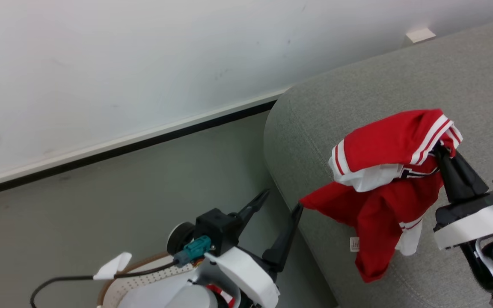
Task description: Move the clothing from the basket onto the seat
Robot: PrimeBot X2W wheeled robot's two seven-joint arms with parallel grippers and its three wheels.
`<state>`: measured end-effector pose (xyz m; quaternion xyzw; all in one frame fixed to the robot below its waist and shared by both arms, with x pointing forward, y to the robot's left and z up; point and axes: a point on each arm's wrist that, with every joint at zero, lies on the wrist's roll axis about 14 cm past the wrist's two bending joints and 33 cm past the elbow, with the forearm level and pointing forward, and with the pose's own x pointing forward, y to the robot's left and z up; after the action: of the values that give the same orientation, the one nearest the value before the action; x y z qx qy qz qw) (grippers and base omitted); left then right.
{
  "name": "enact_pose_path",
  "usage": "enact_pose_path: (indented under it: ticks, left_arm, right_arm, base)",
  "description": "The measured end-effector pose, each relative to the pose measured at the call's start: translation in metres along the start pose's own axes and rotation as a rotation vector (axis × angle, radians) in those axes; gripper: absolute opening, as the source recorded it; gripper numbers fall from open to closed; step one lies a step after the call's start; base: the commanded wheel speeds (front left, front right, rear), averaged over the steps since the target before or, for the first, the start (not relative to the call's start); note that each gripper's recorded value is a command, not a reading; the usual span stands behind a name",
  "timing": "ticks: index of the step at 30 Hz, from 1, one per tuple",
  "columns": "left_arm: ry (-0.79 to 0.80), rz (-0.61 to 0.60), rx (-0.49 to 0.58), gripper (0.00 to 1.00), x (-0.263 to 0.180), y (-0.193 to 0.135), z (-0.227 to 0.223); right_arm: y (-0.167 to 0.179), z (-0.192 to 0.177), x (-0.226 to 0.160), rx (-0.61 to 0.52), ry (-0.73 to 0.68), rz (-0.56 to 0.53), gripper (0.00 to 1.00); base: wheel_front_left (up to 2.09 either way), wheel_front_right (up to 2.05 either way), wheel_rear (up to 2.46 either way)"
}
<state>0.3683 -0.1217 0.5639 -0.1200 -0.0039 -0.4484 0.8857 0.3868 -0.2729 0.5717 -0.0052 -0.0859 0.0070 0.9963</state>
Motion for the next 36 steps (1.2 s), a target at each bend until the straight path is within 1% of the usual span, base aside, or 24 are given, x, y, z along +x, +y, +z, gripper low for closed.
enact_pose_path:
  ticks: [3, 5, 9, 12, 17, 19, 21, 25, 28, 32, 33, 34, 35, 36]
  left_arm:
    - [0.005, -0.019, 0.022, 1.0, 0.009, 0.006, -0.001]
    - [0.008, -0.032, 0.035, 1.0, 0.016, 0.012, -0.002]
    - [0.0, -0.052, 0.051, 1.0, 0.034, 0.029, -0.004]
    - [0.007, -0.05, 0.04, 1.0, 0.044, 0.045, -0.012]
    - [0.017, -0.042, 0.021, 1.0, 0.057, 0.069, -0.031]
    - [0.022, -0.035, 0.011, 1.0, 0.06, 0.079, -0.039]
    - [0.032, -0.023, -0.001, 1.0, 0.062, 0.089, -0.05]
    - [0.051, -0.008, -0.022, 1.0, 0.063, 0.102, -0.067]
    - [0.064, 0.013, -0.036, 1.0, 0.061, 0.111, -0.077]
    - [0.087, 0.048, -0.049, 1.0, 0.055, 0.121, -0.09]
    - [0.095, 0.057, -0.049, 1.0, 0.054, 0.123, -0.092]
    - [0.097, 0.061, -0.049, 1.0, 0.053, 0.124, -0.093]
    - [0.097, 0.064, -0.046, 1.0, 0.053, 0.124, -0.092]
    - [0.095, 0.067, -0.05, 1.0, 0.052, 0.123, -0.091]
  right_arm:
    - [-0.006, 0.004, 0.017, -0.011, -0.01, -0.007, 0.0]
    - [-0.013, 0.009, 0.034, -0.041, -0.016, -0.004, 0.0]
    - [-0.032, 0.03, 0.079, -0.107, -0.057, -0.012, 0.0]
    - [-0.052, 0.046, 0.114, -0.162, -0.086, -0.036, 0.0]
    - [-0.1, 0.064, 0.163, -0.209, -0.099, -0.134, 0.0]
    - [-0.119, 0.064, 0.18, -0.214, -0.087, -0.183, 0.0]
    - [-0.136, 0.048, 0.191, -0.23, -0.04, -0.229, 0.0]
    - [-0.161, -0.021, 0.195, -0.222, 0.121, -0.316, 0.0]
    - [-0.167, -0.078, 0.187, -0.172, 0.227, -0.369, 0.0]
    - [-0.168, -0.146, 0.16, -0.118, 0.365, -0.426, 0.0]
    - [-0.167, -0.157, 0.154, -0.121, 0.396, -0.43, 0.14]
    - [-0.165, -0.166, 0.148, -0.123, 0.426, -0.429, 0.69]
    - [-0.162, -0.173, 0.144, -0.12, 0.448, -0.427, 1.0]
    - [-0.161, -0.174, 0.14, -0.118, 0.454, -0.429, 1.0]
  base:
    - [0.0, 0.0, 0.0]
    - [0.0, 0.0, 0.0]
    - [0.0, 0.0, 0.0]
    - [0.0, 0.0, 0.0]
    - [0.0, 0.0, 0.0]
    - [0.0, 0.0, 0.0]
    - [0.0, 0.0, 0.0]
    - [0.0, 0.0, 0.0]
    - [0.0, 0.0, 0.0]
    - [0.0, 0.0, 0.0]
    - [0.0, 0.0, 0.0]
    - [0.0, 0.0, 0.0]
    - [0.0, 0.0, 0.0]
    - [0.0, 0.0, 0.0]
